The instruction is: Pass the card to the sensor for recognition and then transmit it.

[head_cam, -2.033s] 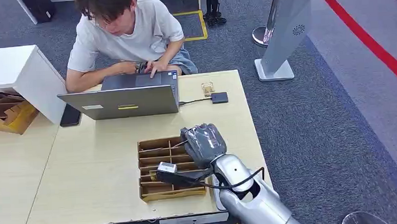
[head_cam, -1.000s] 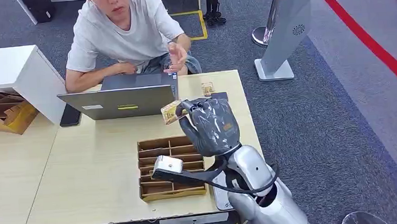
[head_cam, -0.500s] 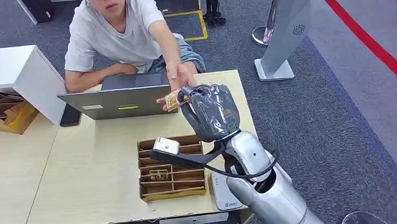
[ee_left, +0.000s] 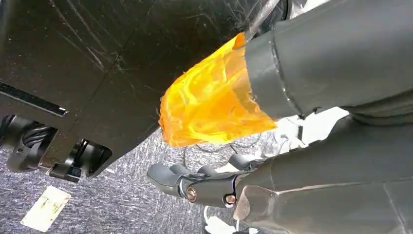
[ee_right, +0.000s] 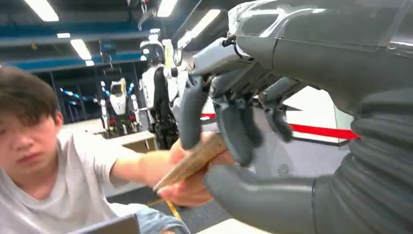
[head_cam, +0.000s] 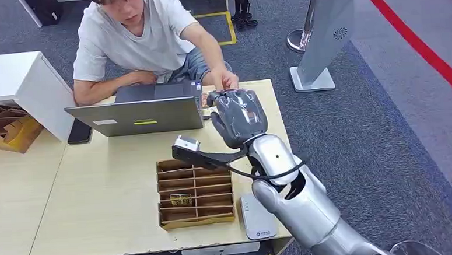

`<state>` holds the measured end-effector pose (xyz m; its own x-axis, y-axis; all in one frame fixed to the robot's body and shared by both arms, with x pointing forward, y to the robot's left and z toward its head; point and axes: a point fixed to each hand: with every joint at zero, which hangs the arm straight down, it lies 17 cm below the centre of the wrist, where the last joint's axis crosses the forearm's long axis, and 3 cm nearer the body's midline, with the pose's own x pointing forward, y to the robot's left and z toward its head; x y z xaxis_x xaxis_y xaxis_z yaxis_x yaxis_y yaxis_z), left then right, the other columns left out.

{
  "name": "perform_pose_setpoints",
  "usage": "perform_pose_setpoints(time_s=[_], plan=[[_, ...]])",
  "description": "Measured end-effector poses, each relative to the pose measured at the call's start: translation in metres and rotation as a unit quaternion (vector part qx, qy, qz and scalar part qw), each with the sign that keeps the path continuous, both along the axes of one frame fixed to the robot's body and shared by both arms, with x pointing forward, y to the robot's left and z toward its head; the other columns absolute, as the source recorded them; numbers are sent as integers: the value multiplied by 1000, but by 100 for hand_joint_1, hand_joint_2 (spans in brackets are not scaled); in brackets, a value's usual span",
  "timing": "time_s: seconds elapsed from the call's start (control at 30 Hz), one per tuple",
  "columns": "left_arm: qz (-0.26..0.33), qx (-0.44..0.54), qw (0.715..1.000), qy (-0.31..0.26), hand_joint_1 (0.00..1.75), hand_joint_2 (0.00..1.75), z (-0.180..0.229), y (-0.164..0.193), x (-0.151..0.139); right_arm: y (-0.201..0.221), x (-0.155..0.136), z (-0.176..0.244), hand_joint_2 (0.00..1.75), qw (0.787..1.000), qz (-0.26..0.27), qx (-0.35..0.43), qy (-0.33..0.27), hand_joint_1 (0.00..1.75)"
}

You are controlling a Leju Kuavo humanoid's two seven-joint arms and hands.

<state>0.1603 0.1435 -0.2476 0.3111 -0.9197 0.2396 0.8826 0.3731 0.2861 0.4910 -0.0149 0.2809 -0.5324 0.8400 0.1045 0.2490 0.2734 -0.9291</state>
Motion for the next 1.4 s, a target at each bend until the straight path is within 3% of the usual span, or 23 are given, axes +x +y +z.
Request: perform_pose_setpoints(time_s=[0.03,0.67,0.9,1.1,1.27,1.37,1.4], plan=[[-1,0,1000,0,0,0,0,0,0,0,2,-2,0,1000,-2,-3,2,0],[2,3,1000,-1,0,0,0,1,1,6,-2,3,0,1000,8,5,-3,0],[10,4,1000,-2,0,0,0,2,1,21,-38,24,0,989,90,118,18,0],[17,2,1000,-2,0,0,0,2,1,27,-85,34,0,943,196,257,84,0],[19,1,1000,0,0,0,-1,3,1,27,-129,23,0,870,301,351,167,0],[18,0,1000,2,0,0,-1,3,0,23,-144,13,0,841,334,378,196,0],[18,0,1000,2,0,0,-1,3,0,22,-152,9,0,821,355,392,216,0]])
